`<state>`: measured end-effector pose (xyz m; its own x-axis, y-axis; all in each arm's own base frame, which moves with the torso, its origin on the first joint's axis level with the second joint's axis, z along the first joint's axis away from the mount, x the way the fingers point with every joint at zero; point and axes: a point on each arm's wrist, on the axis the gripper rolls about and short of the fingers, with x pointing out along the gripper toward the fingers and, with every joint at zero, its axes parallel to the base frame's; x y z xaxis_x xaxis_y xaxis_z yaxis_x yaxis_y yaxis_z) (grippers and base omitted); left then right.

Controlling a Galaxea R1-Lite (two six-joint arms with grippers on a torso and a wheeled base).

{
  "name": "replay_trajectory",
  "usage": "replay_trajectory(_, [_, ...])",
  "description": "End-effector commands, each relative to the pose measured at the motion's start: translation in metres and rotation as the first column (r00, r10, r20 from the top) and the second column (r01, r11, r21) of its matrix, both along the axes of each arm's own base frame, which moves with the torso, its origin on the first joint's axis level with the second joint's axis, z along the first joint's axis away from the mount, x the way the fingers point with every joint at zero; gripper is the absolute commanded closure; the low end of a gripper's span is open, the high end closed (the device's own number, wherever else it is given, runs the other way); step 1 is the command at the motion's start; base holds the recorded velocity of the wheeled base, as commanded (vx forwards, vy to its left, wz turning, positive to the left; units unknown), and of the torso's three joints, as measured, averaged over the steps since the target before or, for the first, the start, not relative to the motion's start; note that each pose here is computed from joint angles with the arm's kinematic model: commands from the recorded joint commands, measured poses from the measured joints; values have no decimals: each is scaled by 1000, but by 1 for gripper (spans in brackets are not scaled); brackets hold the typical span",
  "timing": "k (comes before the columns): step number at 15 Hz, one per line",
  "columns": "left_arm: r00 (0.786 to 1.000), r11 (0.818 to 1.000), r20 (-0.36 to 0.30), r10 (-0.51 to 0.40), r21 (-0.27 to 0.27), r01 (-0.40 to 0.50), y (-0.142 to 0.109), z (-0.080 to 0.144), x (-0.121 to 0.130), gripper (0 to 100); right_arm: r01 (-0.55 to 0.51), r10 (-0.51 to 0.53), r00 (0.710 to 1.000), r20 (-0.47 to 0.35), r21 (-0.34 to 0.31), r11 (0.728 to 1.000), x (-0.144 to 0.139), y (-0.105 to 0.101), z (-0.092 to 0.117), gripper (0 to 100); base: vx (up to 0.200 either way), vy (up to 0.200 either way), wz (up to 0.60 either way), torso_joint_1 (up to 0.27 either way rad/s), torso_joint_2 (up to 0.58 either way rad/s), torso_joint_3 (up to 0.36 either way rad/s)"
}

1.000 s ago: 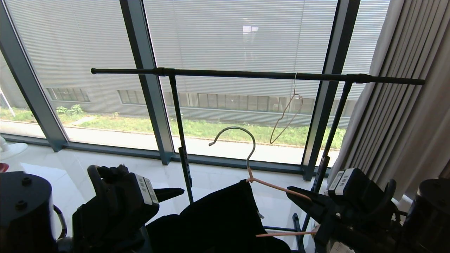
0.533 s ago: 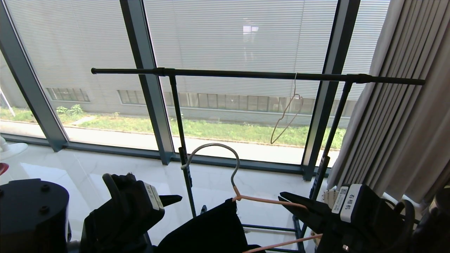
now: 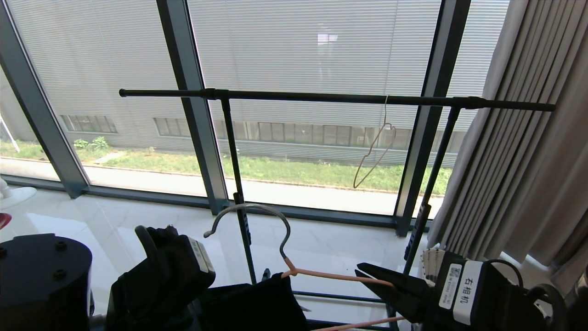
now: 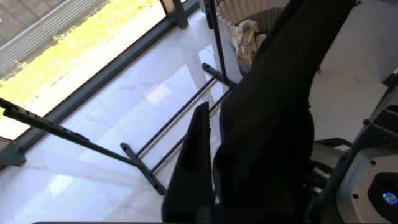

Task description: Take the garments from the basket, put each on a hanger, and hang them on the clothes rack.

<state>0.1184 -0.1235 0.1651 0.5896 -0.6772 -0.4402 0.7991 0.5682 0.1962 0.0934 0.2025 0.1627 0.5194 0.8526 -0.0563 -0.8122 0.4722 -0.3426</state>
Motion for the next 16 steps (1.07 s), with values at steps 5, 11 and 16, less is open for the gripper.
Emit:
replay_trajectory(5, [1000,999,22,18,-26,-17,1,-1,2,100,-18,18,1000,3,-6,1000,-6,-1,-1,0,0,0,0,0,0,0])
replay_trajectory(11, [987,986,29,160,37,-161,12,-11,9,100,57,-58,998,-7,-68,996,-2,-15,-15,0,0,0,0,0,0,0])
replay_trajectory(16, [967,969,76,244,21,-246,16,-7,14,100,77,-83,994,-77,-84,994,-1,-27,-27,0,0,0,0,0,0,0])
